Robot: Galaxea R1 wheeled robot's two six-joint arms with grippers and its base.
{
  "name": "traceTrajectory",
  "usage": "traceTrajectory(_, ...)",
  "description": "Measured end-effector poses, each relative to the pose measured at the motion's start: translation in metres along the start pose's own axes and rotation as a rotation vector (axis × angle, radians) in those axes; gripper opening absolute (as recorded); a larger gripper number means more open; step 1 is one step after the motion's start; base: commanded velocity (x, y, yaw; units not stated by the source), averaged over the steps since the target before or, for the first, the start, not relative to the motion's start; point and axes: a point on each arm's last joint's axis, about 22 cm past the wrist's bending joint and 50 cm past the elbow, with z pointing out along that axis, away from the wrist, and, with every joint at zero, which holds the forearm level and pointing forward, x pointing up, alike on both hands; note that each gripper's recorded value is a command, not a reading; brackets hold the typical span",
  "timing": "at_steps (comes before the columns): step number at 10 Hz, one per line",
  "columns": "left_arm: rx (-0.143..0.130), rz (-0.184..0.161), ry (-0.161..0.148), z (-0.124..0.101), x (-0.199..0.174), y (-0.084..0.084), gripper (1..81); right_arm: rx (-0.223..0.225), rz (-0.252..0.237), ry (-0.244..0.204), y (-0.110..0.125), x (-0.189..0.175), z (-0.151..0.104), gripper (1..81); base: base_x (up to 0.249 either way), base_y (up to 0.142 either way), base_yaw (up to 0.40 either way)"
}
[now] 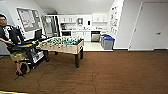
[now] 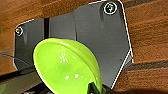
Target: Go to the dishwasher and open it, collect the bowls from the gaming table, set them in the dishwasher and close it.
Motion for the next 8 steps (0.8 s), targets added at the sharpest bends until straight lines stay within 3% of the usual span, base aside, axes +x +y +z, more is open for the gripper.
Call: traceTrajectory(8, -0.005, -0.003, 0.003, 0.0001, -0.0033, 0.0030, 1.0, -0.001, -0.001, -0.003, 0.0006, -0.0038, -0.0003, 1.0, 0.018, 0.000, 0.000)
